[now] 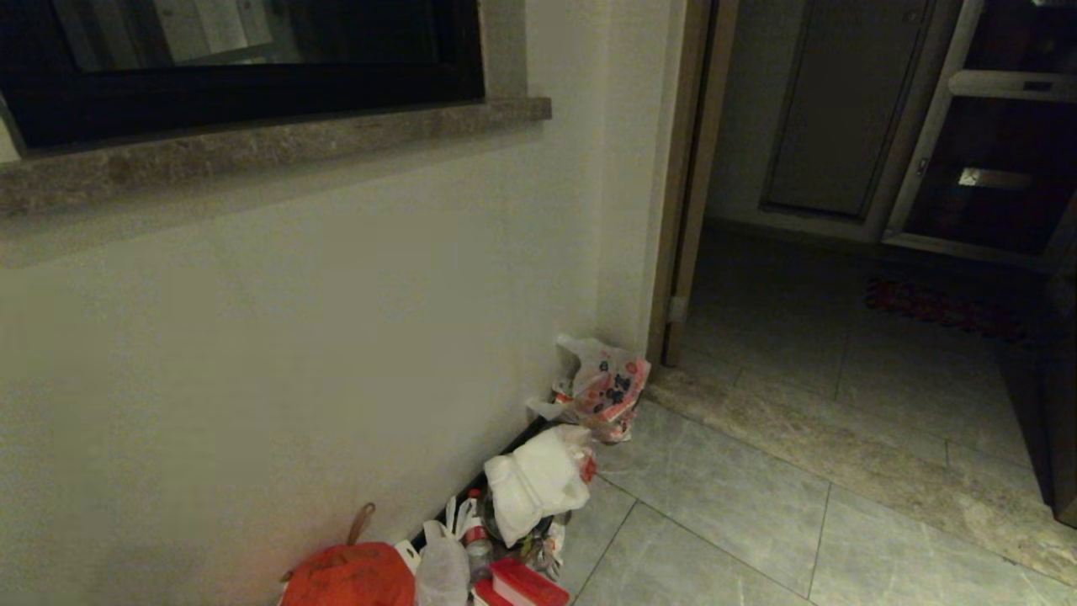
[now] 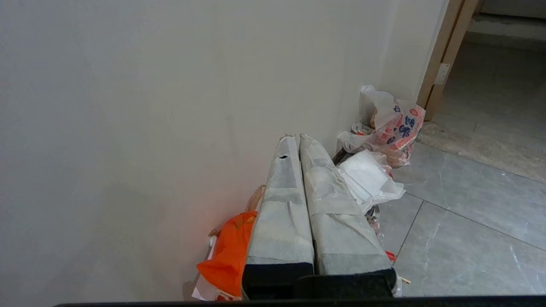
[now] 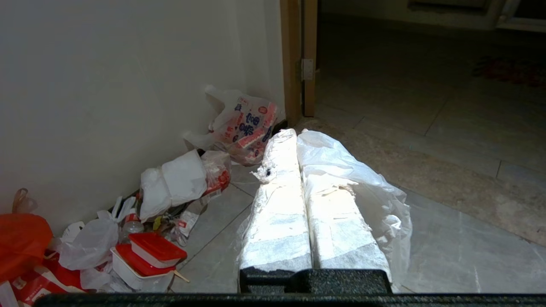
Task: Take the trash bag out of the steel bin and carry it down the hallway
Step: Put the trash bag at the door
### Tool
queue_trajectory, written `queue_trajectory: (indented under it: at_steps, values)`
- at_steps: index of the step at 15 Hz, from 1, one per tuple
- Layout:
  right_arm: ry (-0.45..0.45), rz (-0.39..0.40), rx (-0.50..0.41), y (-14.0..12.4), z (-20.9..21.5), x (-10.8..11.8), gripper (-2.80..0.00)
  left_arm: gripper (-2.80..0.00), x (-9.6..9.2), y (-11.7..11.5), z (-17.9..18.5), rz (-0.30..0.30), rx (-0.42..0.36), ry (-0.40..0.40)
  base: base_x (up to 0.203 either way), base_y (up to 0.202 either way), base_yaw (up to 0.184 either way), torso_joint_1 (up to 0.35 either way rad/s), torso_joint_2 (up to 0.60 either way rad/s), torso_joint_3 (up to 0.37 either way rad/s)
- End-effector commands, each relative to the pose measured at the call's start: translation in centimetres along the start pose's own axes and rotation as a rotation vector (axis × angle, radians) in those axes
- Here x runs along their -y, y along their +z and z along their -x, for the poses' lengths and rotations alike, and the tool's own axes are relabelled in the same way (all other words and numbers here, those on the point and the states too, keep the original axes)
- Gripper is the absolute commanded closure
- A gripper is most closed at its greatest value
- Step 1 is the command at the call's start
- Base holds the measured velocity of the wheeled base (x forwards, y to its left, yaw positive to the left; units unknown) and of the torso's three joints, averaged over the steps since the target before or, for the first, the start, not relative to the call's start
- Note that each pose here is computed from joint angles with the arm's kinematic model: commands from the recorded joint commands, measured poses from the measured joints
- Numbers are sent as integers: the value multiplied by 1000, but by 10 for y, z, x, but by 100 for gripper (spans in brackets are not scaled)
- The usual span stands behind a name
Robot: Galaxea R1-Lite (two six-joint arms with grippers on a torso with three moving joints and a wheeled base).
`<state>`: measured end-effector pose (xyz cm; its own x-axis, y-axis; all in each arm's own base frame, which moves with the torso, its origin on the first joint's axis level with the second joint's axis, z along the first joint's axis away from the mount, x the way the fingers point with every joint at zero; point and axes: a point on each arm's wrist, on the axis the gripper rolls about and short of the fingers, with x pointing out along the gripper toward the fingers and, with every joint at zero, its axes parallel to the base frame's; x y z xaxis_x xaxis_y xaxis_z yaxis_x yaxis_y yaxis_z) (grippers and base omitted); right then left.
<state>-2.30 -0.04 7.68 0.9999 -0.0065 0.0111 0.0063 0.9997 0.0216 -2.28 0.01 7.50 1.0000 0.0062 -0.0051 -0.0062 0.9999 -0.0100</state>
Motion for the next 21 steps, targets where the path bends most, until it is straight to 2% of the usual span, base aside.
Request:
queue_trajectory:
  at_steps: [1, 6, 9, 21]
  values:
    - [0, 0, 2, 0, 0, 0, 0, 0, 0, 0, 0, 1, -1, 2, 0, 0, 0, 0, 0, 0]
    - [0, 2, 1, 0, 0, 0, 0, 0, 0, 0, 0, 1, -1, 1, 0, 0, 0, 0, 0, 0]
    - [4, 35, 0, 0, 0, 0, 0, 0, 0, 0, 0, 1, -1, 0, 0, 0, 0, 0, 0, 0]
    - [5, 32, -2, -1, 0, 0, 0, 0, 0, 0, 0, 2, -1, 1, 0, 0, 0, 0, 0, 0]
